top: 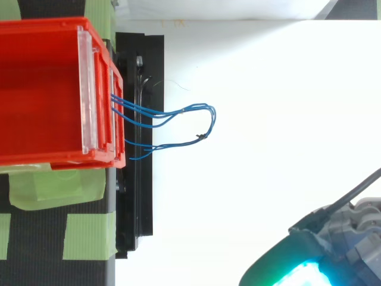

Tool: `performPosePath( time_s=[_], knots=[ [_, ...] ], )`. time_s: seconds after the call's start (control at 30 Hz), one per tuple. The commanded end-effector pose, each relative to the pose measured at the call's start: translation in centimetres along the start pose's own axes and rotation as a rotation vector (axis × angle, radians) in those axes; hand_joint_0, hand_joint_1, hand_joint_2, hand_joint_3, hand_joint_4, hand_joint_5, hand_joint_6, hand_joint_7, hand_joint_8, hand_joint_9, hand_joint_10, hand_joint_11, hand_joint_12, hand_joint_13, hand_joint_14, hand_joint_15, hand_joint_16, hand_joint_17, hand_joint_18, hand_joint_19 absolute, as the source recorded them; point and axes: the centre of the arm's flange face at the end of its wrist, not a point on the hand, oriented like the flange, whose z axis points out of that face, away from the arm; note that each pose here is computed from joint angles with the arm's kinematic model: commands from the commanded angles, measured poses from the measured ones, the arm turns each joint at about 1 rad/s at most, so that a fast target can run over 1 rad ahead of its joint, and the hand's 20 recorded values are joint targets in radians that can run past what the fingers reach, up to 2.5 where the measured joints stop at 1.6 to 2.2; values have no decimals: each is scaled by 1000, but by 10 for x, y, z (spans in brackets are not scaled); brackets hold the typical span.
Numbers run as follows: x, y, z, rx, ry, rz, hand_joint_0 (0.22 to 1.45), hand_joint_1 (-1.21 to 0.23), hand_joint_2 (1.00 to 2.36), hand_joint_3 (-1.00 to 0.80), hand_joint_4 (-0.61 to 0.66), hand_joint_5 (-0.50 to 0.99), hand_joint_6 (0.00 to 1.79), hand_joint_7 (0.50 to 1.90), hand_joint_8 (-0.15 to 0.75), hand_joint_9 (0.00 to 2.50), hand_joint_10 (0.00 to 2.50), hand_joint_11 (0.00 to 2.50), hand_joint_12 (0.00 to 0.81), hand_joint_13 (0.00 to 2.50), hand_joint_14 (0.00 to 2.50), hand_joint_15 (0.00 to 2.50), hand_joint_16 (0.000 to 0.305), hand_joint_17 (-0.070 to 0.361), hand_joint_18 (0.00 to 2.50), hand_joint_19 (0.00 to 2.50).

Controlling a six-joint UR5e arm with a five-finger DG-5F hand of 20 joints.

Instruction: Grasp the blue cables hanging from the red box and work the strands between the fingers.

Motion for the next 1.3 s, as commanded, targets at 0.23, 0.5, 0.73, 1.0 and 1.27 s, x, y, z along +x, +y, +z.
performPosePath(
  time_s=[0.23, 0.5, 0.73, 1.0, 1.27],
  knots=[
    [2, 0, 1, -2, 2, 0, 744, -398, 1000, -1000, 183, -358, 6, 706, 340, 111, 5, 286, 400, 0, 4, 243, 75, 169, 0, 245],
    [4, 1, 0, -2, 11, 9, 746, -397, 1000, -1000, 183, -358, 6, 706, 340, 112, 5, 287, 399, 0, 5, 245, 75, 170, 0, 251],
    [4, 1, 0, -5, 18, 11, 745, -398, 1000, -1000, 183, -357, 7, 707, 340, 113, 5, 290, 399, 0, 5, 245, 75, 169, 0, 254],
    [5, 0, 1, -2, 19, 14, 745, -396, 1000, -1000, 182, -357, 6, 703, 340, 113, 7, 291, 400, 0, 5, 247, 75, 169, 0, 255],
    [4, 1, 0, -2, 19, 17, 745, -396, 1000, -1000, 183, -356, 6, 704, 341, 113, 5, 292, 400, 0, 5, 250, 75, 168, 0, 261]
  ],
)
